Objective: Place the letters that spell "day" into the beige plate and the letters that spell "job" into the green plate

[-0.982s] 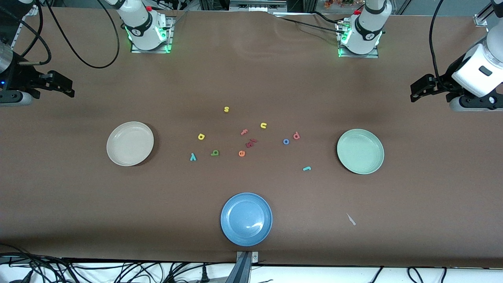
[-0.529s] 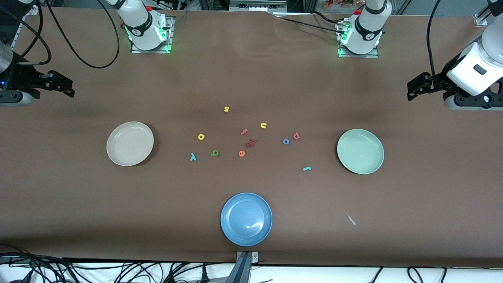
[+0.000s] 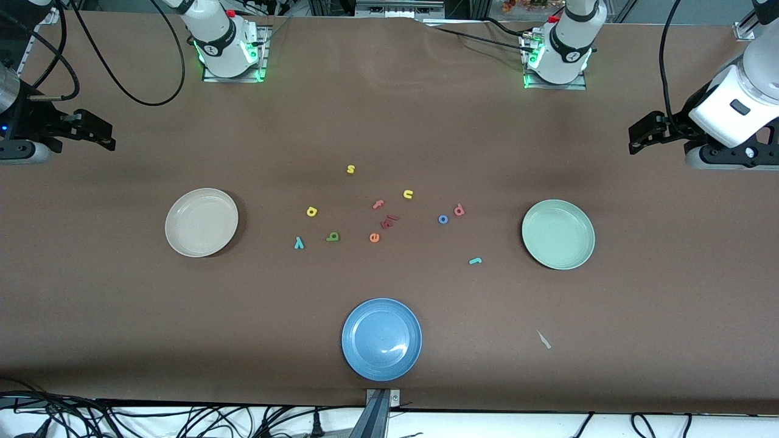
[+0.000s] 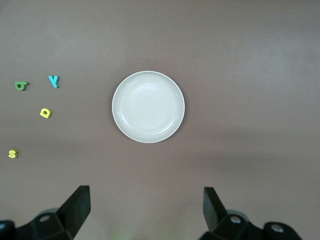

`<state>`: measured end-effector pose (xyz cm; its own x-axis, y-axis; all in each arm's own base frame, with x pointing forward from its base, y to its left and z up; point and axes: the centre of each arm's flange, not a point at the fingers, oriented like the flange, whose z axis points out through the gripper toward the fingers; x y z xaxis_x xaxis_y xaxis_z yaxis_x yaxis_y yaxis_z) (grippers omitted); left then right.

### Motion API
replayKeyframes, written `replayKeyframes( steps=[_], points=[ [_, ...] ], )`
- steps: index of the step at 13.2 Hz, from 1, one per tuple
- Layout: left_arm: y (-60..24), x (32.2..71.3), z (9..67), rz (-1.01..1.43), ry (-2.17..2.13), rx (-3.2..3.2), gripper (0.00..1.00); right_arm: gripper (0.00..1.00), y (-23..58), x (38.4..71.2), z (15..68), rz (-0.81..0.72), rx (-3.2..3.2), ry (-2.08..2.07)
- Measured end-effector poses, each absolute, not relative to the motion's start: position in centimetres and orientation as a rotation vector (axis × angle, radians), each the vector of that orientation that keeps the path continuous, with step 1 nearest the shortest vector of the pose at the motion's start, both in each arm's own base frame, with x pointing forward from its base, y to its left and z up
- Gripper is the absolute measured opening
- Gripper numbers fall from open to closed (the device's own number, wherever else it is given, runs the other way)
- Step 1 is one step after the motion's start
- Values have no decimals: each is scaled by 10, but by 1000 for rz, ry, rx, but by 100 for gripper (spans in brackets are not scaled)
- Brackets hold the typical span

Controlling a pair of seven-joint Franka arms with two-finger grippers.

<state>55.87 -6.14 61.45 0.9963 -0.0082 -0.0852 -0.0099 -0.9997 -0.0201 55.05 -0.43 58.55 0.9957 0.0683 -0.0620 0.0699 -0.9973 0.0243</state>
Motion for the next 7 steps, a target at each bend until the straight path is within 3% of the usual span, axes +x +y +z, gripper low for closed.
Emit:
replayKeyframes(
  steps=[7],
  points=[
    [-63, 557, 618, 128, 18, -3118, 100, 100, -4, 550, 585, -97, 3112, 108]
  ],
)
